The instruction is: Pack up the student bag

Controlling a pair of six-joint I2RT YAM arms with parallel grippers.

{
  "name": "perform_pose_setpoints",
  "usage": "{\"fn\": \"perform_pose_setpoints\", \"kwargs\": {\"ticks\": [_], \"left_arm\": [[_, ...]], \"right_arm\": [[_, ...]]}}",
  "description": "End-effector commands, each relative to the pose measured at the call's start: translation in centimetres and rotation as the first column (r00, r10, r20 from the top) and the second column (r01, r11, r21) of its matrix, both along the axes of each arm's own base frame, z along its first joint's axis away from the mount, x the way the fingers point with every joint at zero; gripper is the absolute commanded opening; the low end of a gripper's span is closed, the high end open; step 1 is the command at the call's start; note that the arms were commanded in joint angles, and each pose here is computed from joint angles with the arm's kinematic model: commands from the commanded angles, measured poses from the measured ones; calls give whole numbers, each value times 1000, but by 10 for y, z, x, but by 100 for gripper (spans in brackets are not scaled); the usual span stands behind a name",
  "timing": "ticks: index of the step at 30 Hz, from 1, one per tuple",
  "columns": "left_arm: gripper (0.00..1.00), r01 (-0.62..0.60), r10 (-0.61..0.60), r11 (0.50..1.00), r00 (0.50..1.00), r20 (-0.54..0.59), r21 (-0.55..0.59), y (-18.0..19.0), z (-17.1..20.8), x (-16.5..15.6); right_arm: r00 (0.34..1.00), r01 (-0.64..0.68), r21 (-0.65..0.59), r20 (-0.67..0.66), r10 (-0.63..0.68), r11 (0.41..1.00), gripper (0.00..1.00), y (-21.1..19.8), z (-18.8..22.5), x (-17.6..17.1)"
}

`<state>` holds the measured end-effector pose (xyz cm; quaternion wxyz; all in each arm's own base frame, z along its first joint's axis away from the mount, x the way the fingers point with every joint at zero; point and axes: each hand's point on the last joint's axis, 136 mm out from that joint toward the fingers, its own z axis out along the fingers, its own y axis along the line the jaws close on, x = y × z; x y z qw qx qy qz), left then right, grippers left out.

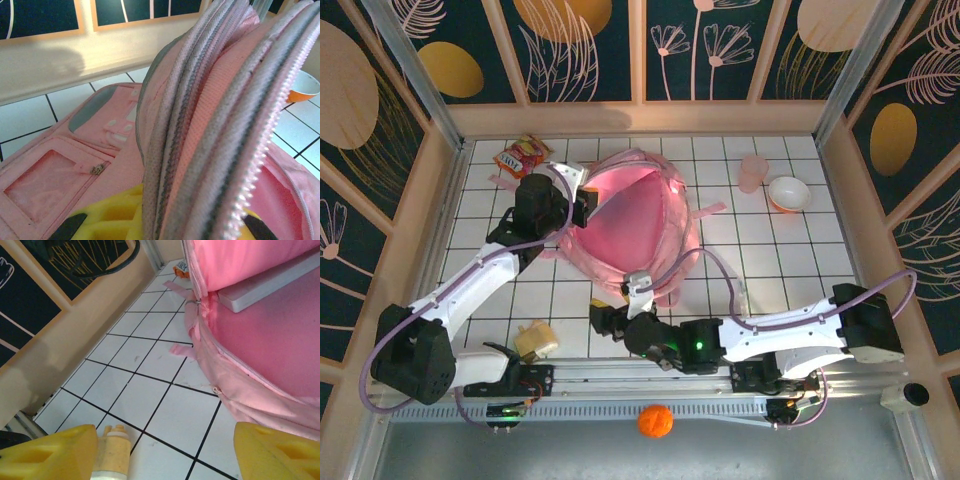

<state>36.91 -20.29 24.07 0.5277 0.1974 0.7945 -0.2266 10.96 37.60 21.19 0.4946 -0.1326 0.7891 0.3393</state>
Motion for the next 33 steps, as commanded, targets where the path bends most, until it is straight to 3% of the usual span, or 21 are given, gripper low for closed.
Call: {"fn": "perform_pose_setpoints", "kwargs": {"ticks": [1,6,13,17,23,26,30,33], "left_arm": [[0,0,15,996,986,165,-92,0,52,1],[0,11,0,998,987,161,-62,2,42,-4],[0,25,-12,998,980,197,-63,5,39,-17],[0,35,-23,997,983,183,-65,4,34,-19],[0,30,-19,998,978,206,-49,5,34,-17],[0,58,-48,997,979,198,-46,0,37,-16],[0,90,-82,995,981,178,-36,-6,35,-16],[0,100,-92,994,980,178,-37,-7,36,-18]], "right_arm": [[991,11,70,130,-20,997,73,-4,26,0],[976,-16,82,218,-2,996,80,-9,27,-1],[969,-16,100,248,-9,995,98,-30,20,3],[965,-31,107,264,2,994,99,-42,14,5],[934,-215,28,299,197,976,99,-21,2,3],[838,-381,-84,390,382,921,99,0,-5,-12],[607,-514,-279,550,574,811,99,20,-12,-41],[483,-568,-444,501,717,693,99,42,-36,-49]]}}
